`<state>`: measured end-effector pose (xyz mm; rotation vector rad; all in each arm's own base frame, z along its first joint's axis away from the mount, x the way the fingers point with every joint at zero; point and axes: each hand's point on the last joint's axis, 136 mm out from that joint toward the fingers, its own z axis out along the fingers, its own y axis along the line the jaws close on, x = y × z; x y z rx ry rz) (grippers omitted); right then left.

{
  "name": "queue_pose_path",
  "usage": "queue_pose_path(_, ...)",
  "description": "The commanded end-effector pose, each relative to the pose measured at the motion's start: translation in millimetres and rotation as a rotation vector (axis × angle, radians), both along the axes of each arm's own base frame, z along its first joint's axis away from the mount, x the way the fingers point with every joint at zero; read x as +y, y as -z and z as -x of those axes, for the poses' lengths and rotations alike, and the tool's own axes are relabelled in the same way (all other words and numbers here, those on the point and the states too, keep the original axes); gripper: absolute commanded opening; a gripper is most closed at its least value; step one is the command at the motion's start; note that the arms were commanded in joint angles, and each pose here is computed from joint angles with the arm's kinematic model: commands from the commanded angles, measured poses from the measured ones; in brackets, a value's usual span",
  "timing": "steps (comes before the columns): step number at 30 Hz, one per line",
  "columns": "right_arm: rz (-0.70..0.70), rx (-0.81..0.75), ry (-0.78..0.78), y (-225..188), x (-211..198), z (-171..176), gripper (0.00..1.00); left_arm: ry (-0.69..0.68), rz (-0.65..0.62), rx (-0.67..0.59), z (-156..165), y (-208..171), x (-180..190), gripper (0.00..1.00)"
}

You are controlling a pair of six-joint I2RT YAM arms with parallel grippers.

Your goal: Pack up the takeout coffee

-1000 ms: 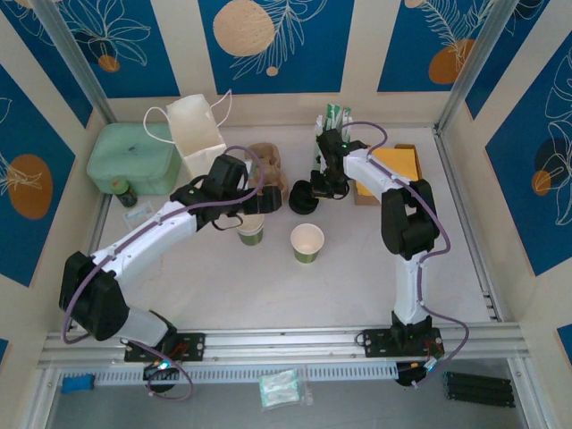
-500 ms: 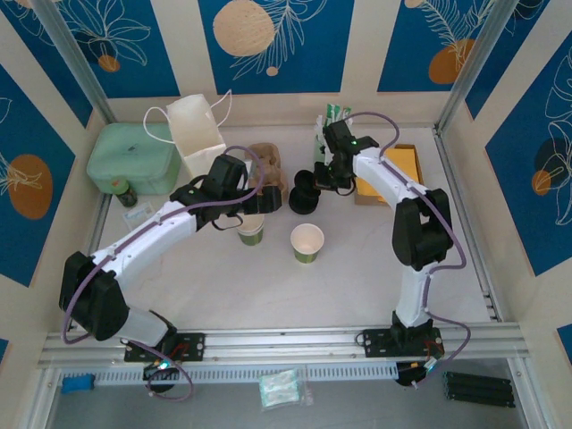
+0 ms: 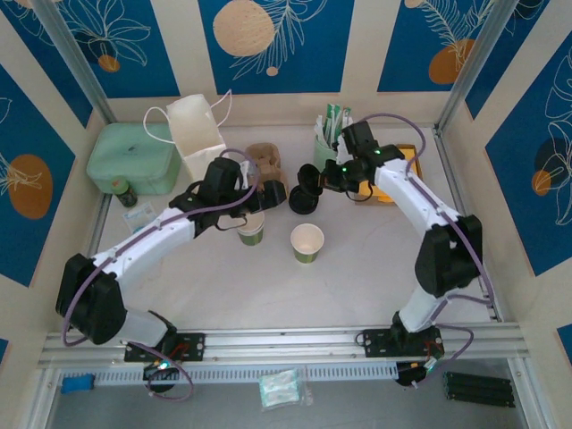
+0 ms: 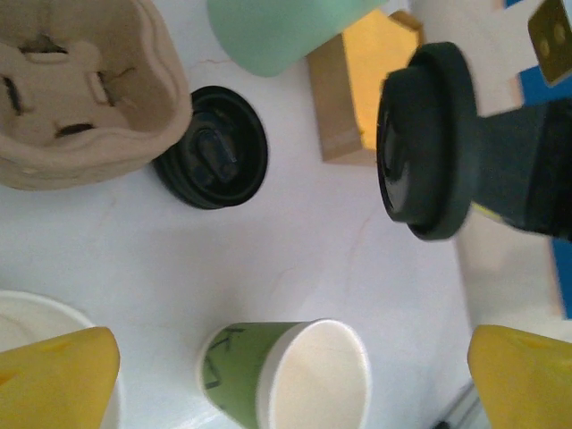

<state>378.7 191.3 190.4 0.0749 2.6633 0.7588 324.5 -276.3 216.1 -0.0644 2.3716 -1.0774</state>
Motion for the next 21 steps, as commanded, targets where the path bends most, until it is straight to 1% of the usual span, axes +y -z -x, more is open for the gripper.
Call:
queue_pose_path(1,-0.21,-0.034,-0.038,-40.7,14.1,15.1,0.0,-0.034,0.22,-0.037,-0.6,-46.8,-6.9,0.99)
queue_pose_path(5,-0.448,-0.054,-0.094,-73.7,23.5,31.5,0.0,-0.071,0.379,-0.044,0.3,-70.0,-9.2,0.99)
queue_pose_path(7,-0.526,-0.065,-0.125,-85.8,26.6,38.6,0.0,-0.08,0.453,-0.053,1.7,-82.5,-10.6,0.99)
queue_pose_path(15,-0.689,-0.095,-0.231,-110.2,38.4,58.3,0.0,-0.042,0.655,-0.081,11.1,-128.3,-31.9,0.99)
queue_pose_path(18,-0.73,-0.106,-0.252,-115.7,41.0,60.1,0.0,-0.032,0.714,-0.088,14.1,-140.2,-39.4,1.0)
queue_pose_path(21,-0.741,-0.106,-0.257,-117.2,42.5,60.4,0.0,-0.018,0.746,-0.091,16.0,-148.1,-45.2,0.99)
